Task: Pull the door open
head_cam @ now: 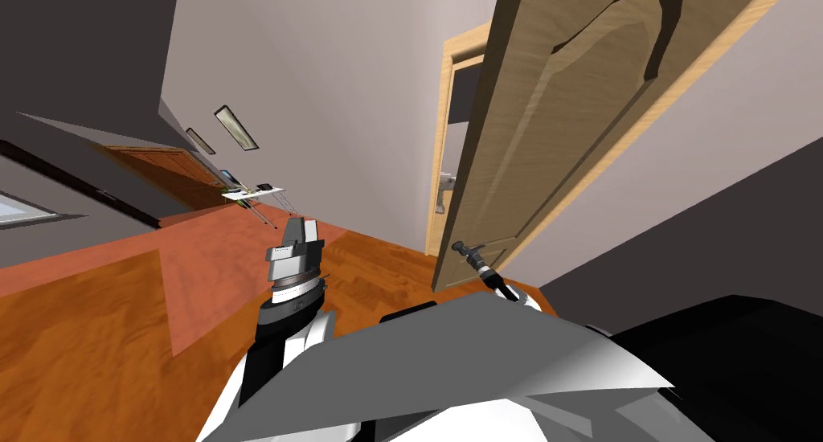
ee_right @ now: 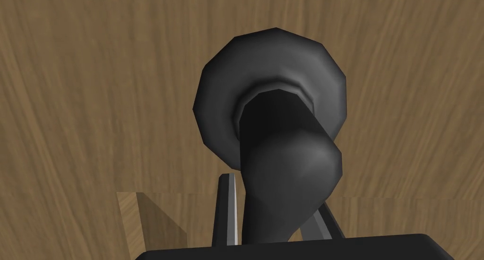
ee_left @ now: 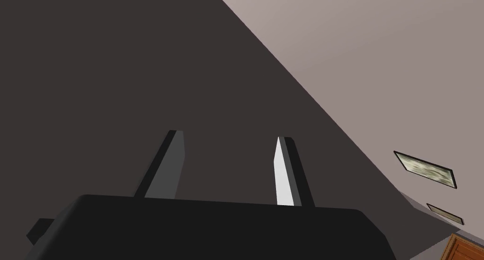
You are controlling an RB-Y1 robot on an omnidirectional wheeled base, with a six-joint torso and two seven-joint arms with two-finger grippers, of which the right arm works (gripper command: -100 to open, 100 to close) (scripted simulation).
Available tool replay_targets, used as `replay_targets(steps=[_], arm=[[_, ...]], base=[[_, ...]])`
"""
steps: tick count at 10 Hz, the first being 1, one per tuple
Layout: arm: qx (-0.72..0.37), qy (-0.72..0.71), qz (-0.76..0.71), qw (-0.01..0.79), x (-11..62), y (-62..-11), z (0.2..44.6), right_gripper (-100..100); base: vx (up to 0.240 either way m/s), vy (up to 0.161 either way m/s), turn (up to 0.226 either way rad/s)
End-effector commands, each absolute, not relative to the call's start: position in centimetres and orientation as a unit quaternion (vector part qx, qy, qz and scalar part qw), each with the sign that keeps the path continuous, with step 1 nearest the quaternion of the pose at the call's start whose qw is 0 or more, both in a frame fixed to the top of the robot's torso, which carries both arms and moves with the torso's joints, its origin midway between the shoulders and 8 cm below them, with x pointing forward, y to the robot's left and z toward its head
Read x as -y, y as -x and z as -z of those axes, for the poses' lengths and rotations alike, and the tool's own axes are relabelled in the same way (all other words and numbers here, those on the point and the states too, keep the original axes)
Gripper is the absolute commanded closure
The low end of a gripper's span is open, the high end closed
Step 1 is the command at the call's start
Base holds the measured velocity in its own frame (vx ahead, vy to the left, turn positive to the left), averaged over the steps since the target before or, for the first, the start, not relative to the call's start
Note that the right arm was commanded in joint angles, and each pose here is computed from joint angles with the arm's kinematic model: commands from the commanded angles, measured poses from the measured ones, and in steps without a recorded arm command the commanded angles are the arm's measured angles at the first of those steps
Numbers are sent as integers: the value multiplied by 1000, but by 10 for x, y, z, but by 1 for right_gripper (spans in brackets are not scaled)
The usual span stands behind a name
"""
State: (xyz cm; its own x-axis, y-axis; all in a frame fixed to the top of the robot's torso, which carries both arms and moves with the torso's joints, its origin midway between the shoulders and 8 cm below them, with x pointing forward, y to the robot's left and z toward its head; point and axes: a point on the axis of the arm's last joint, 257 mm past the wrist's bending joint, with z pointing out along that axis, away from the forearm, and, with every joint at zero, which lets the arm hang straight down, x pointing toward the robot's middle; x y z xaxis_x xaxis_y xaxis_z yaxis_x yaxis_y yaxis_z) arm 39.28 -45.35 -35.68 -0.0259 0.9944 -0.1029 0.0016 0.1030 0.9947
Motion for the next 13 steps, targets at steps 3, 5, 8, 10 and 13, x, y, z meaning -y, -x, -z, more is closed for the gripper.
replay_targets(steps=[3, 5, 8, 10, 13], arm=[[-540, -456, -491, 509, 454, -377, 355, 100], [-542, -457, -491, 506, 455, -370, 358, 100], [-544, -453, -494, 504, 458, -358, 357, 100], [-546, -450, -497, 502, 461, -348, 357, 100], [-549, -445, -501, 499, 465, -334, 356, 100]], base=[[-158, -68, 101], [-110, -42, 120], [-167, -75, 138], [-185, -63, 152], [-186, -73, 143]])
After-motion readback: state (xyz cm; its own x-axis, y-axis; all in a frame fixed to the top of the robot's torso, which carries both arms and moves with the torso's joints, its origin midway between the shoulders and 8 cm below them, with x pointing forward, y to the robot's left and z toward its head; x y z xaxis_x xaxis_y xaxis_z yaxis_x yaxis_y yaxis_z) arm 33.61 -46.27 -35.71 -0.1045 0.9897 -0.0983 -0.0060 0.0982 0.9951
